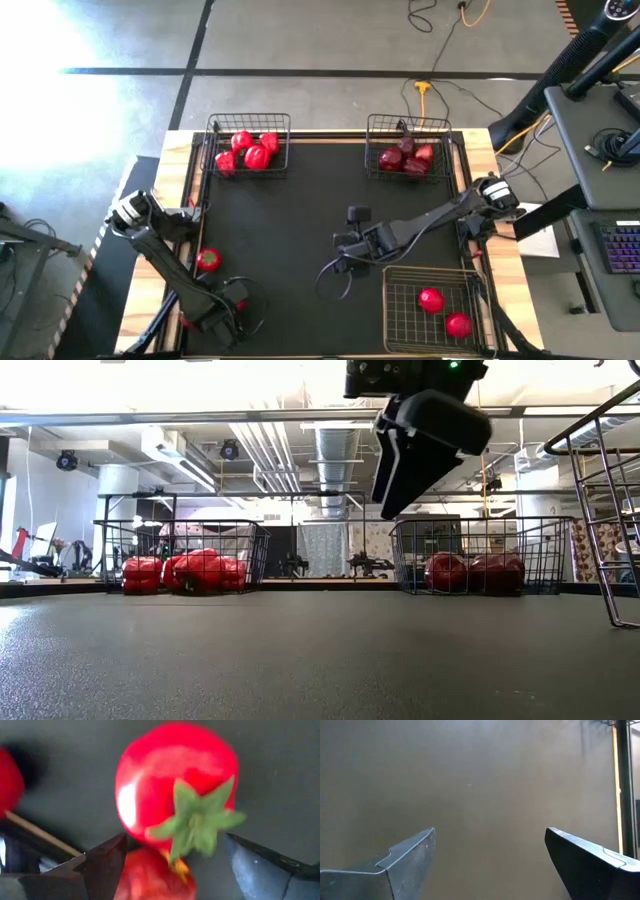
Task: Sort produce into baskets
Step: Put the tomato into the gold wire basket
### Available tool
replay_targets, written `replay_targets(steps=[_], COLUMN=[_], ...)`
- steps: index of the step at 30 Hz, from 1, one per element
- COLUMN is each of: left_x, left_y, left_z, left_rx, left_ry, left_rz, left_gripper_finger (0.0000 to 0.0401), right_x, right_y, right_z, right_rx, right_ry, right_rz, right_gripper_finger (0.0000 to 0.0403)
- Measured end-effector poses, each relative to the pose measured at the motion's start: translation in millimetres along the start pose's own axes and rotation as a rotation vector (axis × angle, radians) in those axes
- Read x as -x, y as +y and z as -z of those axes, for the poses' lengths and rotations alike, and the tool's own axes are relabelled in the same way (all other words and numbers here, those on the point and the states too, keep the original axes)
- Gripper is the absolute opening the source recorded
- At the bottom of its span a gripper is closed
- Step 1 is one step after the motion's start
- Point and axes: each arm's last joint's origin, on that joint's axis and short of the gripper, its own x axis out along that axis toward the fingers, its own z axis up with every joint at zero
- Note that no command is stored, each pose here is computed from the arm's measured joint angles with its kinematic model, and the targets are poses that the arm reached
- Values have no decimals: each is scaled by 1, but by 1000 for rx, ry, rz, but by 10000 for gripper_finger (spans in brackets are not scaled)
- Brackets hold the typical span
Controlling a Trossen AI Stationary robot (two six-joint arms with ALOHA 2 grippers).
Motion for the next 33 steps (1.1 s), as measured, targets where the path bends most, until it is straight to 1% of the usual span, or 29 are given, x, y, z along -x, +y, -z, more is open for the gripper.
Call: replay_targets(steps=[5,11,16,19,21,25,28,33], left_x=[-1,-1,-1,-2,-4,-9,-13,-16], left_y=[-2,-2,-6,-9,-10,-8,-4,1], left_z=[-13,-26,-39,-52,-63,-85,-101,-125], left_rx=[-64,-83,-122,-155,-168,-208,-204,-190], left_ry=[-126,-241,-365,-416,-482,-600,-720,-888], left_rz=[-3,-8,33,68,87,97,65,50], left_gripper_finger=[314,314,314,314,314,314,314,314], right_x=[6,9,9,10,10,1,-10,-33], right_y=[12,16,17,17,17,23,31,44], right_z=[2,5,8,8,8,5,2,-1], right_rx=[20,-10,-40,-52,-59,-40,-27,42], right_ry=[-14,5,37,40,37,29,17,-3], right_rz=[-15,-18,-45,-56,-57,-72,-96,-96], right_gripper_finger=[368,368,368,368,368,368,368,368])
